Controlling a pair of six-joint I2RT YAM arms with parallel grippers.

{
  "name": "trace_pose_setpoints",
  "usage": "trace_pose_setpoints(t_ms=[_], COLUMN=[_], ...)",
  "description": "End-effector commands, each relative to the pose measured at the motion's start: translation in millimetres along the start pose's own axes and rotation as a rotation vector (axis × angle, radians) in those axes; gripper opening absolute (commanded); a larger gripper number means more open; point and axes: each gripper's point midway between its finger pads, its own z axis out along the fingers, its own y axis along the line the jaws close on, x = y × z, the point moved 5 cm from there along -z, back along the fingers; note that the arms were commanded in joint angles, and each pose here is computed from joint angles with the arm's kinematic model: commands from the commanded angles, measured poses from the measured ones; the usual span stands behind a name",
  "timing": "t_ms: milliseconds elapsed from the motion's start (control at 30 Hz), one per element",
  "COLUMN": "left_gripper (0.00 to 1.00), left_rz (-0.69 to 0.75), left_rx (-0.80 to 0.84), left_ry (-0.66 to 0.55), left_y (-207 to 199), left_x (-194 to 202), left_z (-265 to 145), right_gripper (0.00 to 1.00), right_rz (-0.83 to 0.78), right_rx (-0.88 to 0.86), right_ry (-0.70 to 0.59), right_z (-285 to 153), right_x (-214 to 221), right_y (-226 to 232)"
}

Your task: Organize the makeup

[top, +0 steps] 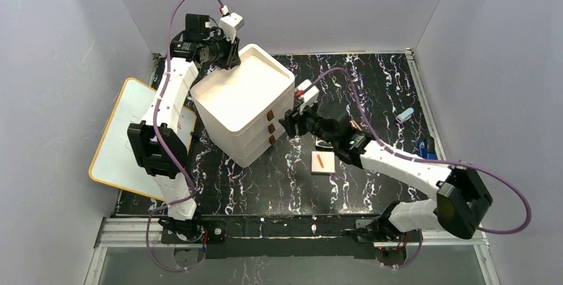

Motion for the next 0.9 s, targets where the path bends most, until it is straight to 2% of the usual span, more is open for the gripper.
trace_pose_setpoints(t_ms=[0, 500, 600, 700, 867], left_gripper=[0.0, 0.0, 0.0, 0.0, 0.0], left_rz=[-0.023, -0.015, -0.014, -0.015, -0.014], left_rx=[-0.101, -0.108, -0.109, -0.108, -0.113], left_ry=[0.057, 0.063, 0.064, 0.065, 0.066], left_y=[21, 22, 22, 22, 23], left_x=[13, 14, 14, 15, 15], left_z=[11, 9, 10, 11, 11], right_gripper=[0.7, 0.68, 0.65, 0.56, 0.48], right_rz=[-0.136, -0.212, -0.214, -0.216, -0.222], right_rx=[0.065, 0.084, 0.074, 0.06, 0.049], right_ry=[-0.059, -0.104, -0.112, -0.112, -0.098], right_z=[19, 50, 51, 55, 65], right_x=[-14, -28, -32, -33, -29], right_y=[14, 23, 24, 26, 29])
